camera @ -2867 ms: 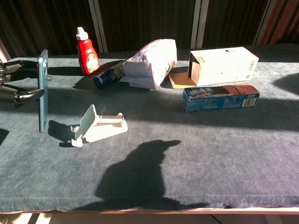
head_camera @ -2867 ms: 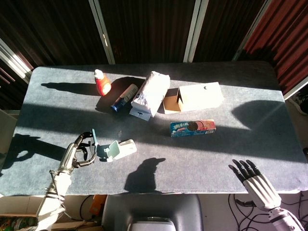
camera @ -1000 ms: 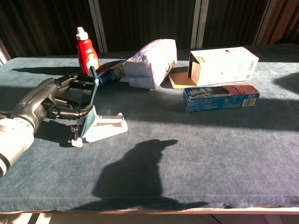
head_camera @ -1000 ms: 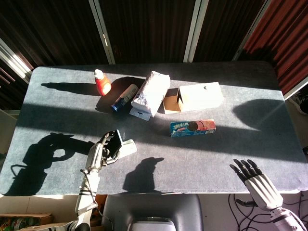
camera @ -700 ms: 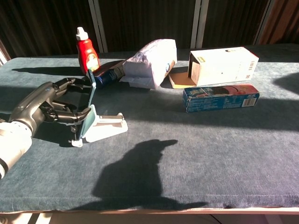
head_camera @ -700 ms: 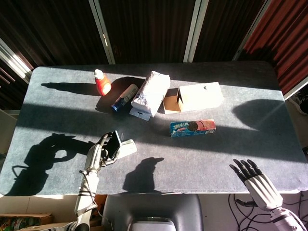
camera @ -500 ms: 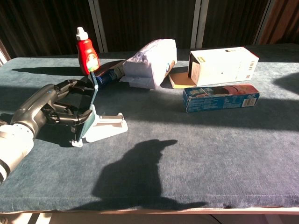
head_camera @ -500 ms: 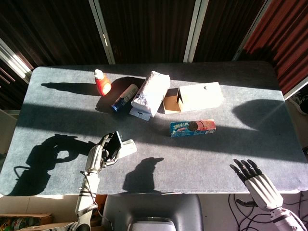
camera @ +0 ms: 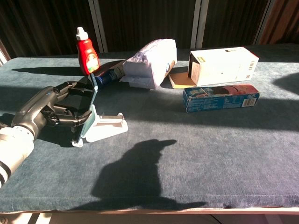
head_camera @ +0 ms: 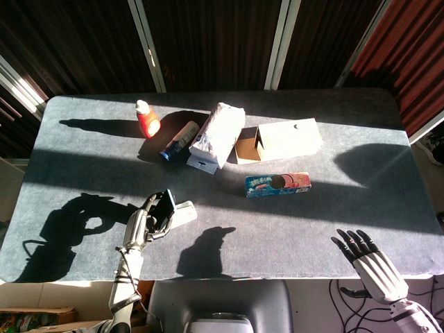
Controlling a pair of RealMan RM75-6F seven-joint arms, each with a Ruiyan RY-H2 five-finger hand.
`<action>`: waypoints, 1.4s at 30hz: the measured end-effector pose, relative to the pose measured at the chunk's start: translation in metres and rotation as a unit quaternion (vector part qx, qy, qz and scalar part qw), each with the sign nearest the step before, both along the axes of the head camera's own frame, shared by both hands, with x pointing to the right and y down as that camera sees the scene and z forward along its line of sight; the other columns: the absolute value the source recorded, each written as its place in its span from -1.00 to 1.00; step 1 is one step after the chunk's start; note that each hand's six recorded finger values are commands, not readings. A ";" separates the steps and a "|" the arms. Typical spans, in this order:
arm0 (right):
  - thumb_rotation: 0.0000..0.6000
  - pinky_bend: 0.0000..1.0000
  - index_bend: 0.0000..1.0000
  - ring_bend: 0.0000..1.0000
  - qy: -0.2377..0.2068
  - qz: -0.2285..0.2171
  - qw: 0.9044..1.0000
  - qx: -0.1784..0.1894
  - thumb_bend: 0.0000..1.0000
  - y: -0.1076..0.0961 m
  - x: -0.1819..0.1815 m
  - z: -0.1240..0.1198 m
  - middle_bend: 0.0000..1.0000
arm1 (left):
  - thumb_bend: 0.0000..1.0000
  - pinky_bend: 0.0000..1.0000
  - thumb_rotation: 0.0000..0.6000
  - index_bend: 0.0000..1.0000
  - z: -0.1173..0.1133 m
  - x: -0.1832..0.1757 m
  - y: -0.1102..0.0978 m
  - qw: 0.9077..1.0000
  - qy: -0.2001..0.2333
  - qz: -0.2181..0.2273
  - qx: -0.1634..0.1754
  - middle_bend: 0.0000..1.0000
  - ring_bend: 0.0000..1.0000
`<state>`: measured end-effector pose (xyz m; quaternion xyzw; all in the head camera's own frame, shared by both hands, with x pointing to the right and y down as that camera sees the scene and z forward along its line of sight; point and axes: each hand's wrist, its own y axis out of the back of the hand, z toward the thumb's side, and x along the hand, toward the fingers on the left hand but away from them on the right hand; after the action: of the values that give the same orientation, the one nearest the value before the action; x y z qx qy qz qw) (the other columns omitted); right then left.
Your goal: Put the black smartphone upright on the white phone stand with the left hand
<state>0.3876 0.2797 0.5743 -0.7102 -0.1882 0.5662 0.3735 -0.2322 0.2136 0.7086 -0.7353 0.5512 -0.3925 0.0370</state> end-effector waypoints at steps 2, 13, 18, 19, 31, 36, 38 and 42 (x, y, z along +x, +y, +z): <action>1.00 -1.00 -1.00 -1.00 0.000 -0.001 1.000 0.000 -0.53 0.000 0.000 0.000 -1.00 | -0.02 -0.52 1.00 0.42 0.000 0.000 0.000 1.000 0.002 0.001 0.001 0.84 0.30; 1.00 -1.00 -1.00 -1.00 -0.001 0.000 1.000 0.001 -0.53 0.000 0.000 -0.001 -1.00 | -0.18 -0.69 1.00 -0.32 0.008 0.000 0.007 0.999 -0.003 0.029 -0.032 -0.29 -0.43; 1.00 -1.00 -1.00 -1.00 -0.001 0.000 1.000 0.001 -0.53 0.000 0.000 -0.001 -1.00 | -0.19 -0.71 1.00 -0.36 0.008 0.000 0.006 0.999 -0.002 0.030 -0.034 -0.32 -0.50; 1.00 -1.00 -1.00 -1.00 -0.001 0.000 1.000 0.001 -0.53 0.000 0.000 -0.001 -1.00 | -0.19 -0.72 1.00 -0.37 0.008 0.000 0.006 0.999 -0.002 0.030 -0.034 -0.33 -0.51; 1.00 -1.00 -1.00 -1.00 -0.001 -0.001 1.000 0.001 -0.53 0.000 0.000 -0.001 -1.00 | -0.21 -0.80 1.00 -0.58 0.011 0.000 0.005 0.998 -0.002 0.044 -0.035 -0.53 -0.73; 1.00 -1.00 -1.00 -1.00 -0.001 0.000 1.000 0.001 -0.53 0.000 0.001 -0.001 -1.00 | -0.21 -0.82 1.00 -0.74 0.011 -0.001 0.003 0.999 -0.001 0.043 -0.033 -0.64 -0.83; 1.00 -1.00 -1.00 -1.00 -0.001 0.000 1.000 0.001 -0.53 0.000 0.001 -0.001 -1.00 | -0.23 -0.84 1.00 -0.88 0.011 -0.001 0.003 0.999 0.001 0.042 -0.032 -0.75 -0.91; 1.00 -1.00 -1.00 -1.00 -0.001 0.000 1.000 0.002 -0.53 0.000 0.001 -0.001 -1.00 | -0.27 -0.89 1.00 -1.00 0.011 -0.001 0.003 0.998 0.001 0.048 -0.033 -0.99 -1.00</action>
<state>0.3886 0.2798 0.5729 -0.7100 -0.1893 0.5654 0.3747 -0.2333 0.2169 0.7199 -0.7621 0.5019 -0.4078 0.0308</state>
